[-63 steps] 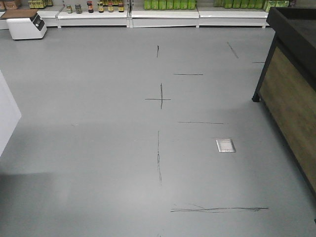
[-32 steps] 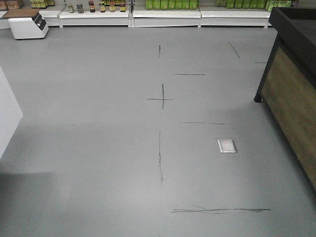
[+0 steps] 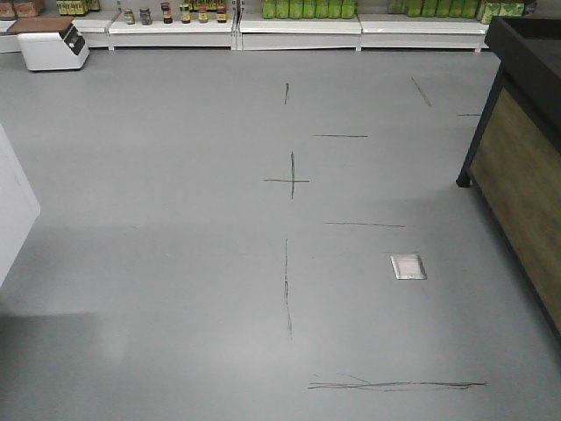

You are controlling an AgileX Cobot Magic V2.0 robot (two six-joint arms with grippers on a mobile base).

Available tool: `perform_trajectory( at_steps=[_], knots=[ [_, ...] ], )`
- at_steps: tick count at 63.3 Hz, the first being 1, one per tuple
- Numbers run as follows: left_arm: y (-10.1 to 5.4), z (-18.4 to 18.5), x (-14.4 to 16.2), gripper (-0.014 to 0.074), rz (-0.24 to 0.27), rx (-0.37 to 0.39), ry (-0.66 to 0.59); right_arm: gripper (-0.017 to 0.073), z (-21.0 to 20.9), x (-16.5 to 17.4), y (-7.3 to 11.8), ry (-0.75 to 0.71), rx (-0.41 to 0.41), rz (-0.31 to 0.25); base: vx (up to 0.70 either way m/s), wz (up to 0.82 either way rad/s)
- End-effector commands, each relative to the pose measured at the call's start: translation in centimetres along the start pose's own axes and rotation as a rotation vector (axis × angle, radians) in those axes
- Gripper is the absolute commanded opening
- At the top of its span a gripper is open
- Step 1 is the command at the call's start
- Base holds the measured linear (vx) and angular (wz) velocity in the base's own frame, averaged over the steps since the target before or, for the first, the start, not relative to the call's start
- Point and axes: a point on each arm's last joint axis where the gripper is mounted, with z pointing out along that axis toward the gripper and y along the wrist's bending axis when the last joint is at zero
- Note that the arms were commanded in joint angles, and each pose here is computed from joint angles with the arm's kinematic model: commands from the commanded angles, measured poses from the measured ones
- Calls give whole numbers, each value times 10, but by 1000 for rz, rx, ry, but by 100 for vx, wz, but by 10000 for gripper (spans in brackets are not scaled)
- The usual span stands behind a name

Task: Pick three apples into basket with both arms
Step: 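Drive the base forward toward the black fruit table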

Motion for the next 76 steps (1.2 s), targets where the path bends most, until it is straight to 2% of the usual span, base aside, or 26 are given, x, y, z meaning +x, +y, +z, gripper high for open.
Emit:
perform_trajectory(
  at_steps=[1,76],
  knots=[
    [-2,-1,-4,-6,-2,27,-74,-3,0,-6,-3,-68,33,-15,11,-3],
    [-2,-1,-4,-6,-3,27,-74,-3,0,-6,-3,-66,32,-15,11,5]
  ],
)
